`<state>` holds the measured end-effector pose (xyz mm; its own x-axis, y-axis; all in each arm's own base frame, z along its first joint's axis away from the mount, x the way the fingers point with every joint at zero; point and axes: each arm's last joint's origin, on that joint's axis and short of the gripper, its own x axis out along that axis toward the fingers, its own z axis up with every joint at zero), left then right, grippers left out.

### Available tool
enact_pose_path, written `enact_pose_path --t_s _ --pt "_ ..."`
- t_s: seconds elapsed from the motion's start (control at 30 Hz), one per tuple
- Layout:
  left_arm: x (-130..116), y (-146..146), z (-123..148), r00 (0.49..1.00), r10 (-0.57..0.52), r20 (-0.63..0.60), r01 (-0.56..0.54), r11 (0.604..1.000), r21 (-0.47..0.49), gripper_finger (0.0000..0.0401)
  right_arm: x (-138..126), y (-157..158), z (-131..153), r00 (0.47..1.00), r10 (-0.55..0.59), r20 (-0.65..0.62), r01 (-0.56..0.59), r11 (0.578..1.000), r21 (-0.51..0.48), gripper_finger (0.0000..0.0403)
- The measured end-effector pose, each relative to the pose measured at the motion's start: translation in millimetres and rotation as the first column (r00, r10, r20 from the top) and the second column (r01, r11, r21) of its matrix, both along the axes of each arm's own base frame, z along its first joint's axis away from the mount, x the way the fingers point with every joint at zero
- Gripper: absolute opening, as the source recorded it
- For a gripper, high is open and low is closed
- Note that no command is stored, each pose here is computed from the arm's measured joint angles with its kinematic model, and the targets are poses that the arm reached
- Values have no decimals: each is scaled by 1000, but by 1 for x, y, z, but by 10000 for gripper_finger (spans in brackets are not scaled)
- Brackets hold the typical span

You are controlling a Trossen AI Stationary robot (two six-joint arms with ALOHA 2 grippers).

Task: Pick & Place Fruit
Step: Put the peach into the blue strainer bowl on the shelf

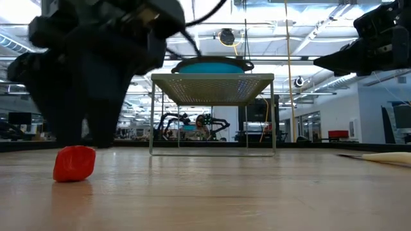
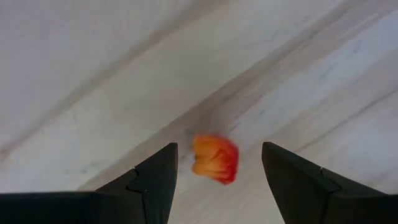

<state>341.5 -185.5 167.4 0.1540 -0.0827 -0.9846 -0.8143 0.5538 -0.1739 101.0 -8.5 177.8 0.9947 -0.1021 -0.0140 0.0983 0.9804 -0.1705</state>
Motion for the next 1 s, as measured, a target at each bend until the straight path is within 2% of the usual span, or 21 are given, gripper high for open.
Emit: enact_pose_path --t_s 0.2,0.63,1.0 --pt "1 -5 -20 996 -16 -89 11 998 -59 234 0 0 0 1000 1 -5 -1 1000 -1 0" --pt "4 -5 -25 996 -9 -83 4 998 -57 229 0 0 -1 1000 0 -10 0 1000 0 0" --pt "3 -3 -26 995 -32 -97 28 999 -46 118 0 0 -1 1000 0 -12 0 1000 2 0"
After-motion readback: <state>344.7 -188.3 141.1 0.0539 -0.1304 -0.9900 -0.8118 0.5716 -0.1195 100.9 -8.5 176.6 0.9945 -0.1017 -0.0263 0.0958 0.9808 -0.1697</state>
